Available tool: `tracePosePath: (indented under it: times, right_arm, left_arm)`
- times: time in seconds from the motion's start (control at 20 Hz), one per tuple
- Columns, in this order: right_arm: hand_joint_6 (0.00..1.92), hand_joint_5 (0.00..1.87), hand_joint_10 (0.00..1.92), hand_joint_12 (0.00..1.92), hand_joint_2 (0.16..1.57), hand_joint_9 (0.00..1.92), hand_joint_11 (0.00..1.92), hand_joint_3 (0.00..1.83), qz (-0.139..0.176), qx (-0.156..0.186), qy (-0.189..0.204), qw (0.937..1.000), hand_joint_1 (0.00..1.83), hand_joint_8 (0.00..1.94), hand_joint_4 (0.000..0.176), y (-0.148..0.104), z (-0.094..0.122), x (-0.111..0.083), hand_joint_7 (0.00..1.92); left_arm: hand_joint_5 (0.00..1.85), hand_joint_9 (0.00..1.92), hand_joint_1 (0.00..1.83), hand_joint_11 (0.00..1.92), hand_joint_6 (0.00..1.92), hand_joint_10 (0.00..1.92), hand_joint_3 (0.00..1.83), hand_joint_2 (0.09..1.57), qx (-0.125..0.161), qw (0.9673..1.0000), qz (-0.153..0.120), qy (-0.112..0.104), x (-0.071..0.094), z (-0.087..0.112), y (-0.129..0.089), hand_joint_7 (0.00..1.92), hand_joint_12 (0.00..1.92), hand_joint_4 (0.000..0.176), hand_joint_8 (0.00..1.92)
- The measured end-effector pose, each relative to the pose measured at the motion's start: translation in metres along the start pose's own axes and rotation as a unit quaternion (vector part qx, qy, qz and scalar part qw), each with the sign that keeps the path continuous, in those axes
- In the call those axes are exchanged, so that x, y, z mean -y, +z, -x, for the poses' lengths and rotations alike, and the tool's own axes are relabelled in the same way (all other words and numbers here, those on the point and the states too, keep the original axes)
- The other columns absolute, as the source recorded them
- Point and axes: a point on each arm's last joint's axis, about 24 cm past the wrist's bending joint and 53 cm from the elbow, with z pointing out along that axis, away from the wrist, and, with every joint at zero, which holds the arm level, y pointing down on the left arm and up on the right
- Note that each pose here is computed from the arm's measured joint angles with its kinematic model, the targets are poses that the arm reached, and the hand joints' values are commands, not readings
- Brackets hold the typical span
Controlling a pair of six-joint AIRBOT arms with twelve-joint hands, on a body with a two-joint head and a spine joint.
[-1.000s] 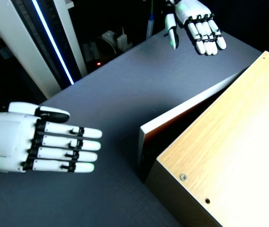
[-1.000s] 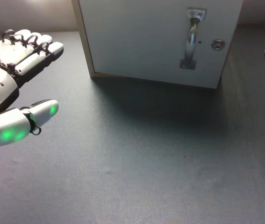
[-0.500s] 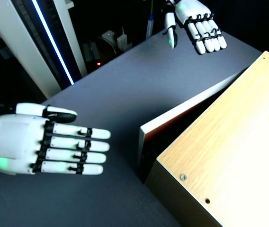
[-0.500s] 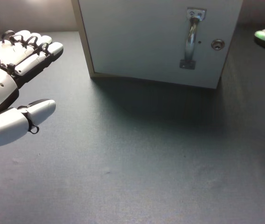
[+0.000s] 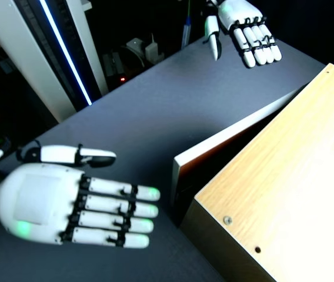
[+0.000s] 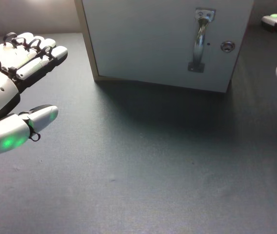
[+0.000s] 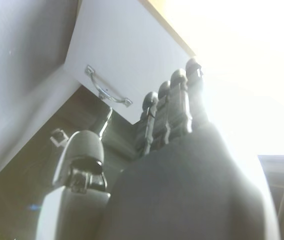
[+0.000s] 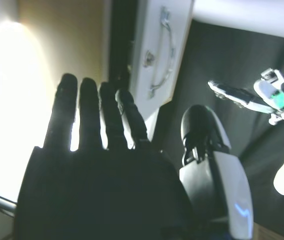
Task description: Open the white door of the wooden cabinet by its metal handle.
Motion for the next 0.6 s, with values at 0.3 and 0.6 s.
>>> tracePosePath:
  times: [0.3, 0.6]
  right_arm:
    - [0.0, 0.0, 0.0, 0.0, 1.4, 0.0, 0.0, 0.01, 0.003, -0.008, -0.005, 0.9999, 0.0, 0.0, 0.0, 0.019, -0.007, -0.004, 0.0]
    - [0.0, 0.0, 0.0, 0.0, 1.4, 0.0, 0.0, 0.0, 0.006, -0.01, -0.011, 0.9999, 0.0, 0.0, 0.0, 0.023, -0.006, -0.007, 0.0]
  left_arm:
    - [0.09, 0.04, 0.14, 0.06, 0.0, 0.01, 0.0, 1.47, 0.0, 1.0, -0.001, -0.004, 0.001, 0.0, 0.0, 0.05, 0.02, 0.0, 0.0]
    - [0.08, 0.04, 0.2, 0.06, 0.0, 0.0, 0.0, 1.47, 0.001, 1.0, -0.002, -0.009, 0.0, -0.001, 0.001, 0.03, 0.02, 0.0, 0.0]
